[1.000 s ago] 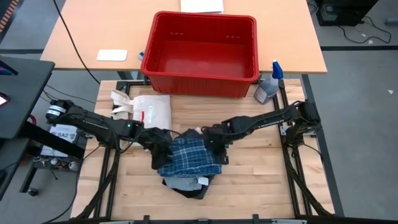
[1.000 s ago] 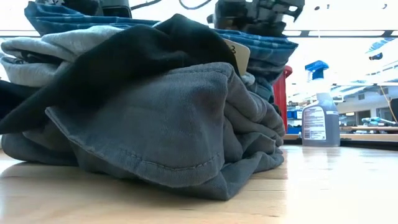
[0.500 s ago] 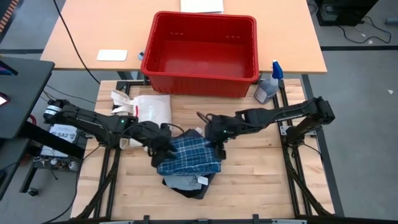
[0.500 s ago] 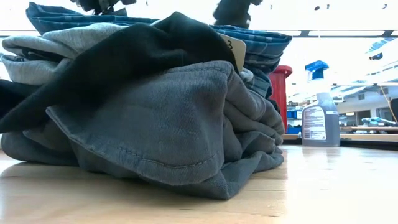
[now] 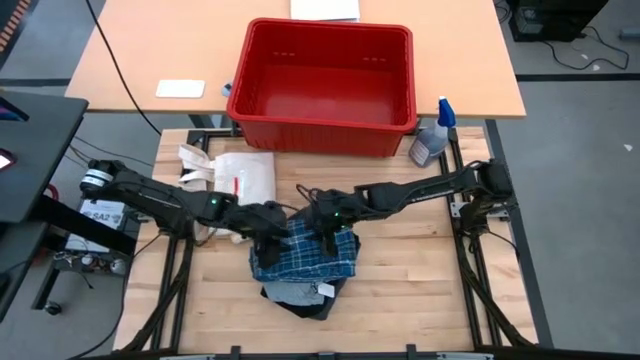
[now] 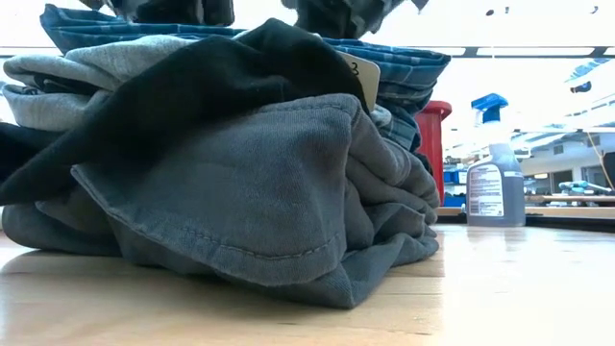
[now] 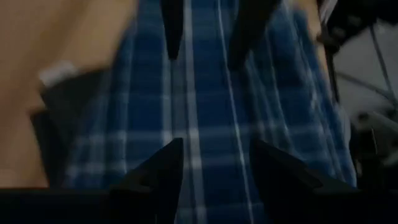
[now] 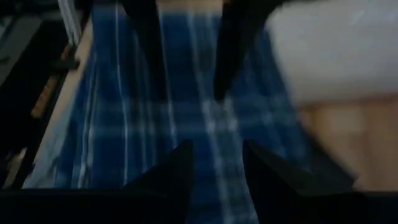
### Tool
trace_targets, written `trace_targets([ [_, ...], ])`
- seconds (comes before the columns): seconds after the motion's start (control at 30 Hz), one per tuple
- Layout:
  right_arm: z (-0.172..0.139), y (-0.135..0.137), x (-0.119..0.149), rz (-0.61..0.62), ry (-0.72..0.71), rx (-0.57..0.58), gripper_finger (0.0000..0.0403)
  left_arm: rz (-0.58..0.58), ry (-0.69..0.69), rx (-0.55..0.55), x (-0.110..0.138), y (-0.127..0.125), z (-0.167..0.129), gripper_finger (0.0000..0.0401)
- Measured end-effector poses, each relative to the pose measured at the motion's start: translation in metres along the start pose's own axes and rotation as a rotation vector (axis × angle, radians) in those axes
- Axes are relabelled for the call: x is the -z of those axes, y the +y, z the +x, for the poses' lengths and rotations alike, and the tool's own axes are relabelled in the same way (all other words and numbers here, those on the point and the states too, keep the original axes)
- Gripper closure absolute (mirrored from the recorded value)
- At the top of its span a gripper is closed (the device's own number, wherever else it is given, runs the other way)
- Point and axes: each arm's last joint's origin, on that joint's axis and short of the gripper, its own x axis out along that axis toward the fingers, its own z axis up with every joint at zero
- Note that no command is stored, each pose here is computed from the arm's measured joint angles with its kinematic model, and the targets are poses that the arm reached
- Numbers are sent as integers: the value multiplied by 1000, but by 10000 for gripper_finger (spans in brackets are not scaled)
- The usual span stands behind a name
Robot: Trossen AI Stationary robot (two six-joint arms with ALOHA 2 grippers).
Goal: Sort clothes
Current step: Adjust the blue pants on top of the stacked clothes
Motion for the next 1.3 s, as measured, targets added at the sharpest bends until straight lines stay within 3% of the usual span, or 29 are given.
trace_targets([
  [0.33, 2, -4, 29, 44, 291, 26, 272, -70, 197, 40, 15, 2, 1, 214],
  [0.6, 0, -5, 36, 22, 364, 34, 280, -131, 300, 143, 18, -3, -16, 214],
  [0.87, -2, -5, 39, 24, 396, 34, 280, -50, 454, 24, 20, -9, -48, 214],
  [1.03, -8, -3, 35, 38, 392, 17, 280, 14, 451, 1, 19, -11, -51, 214],
  [1.3, -29, 4, 4, 24, 303, -2, 280, 37, 236, 112, -2, -20, -45, 214],
])
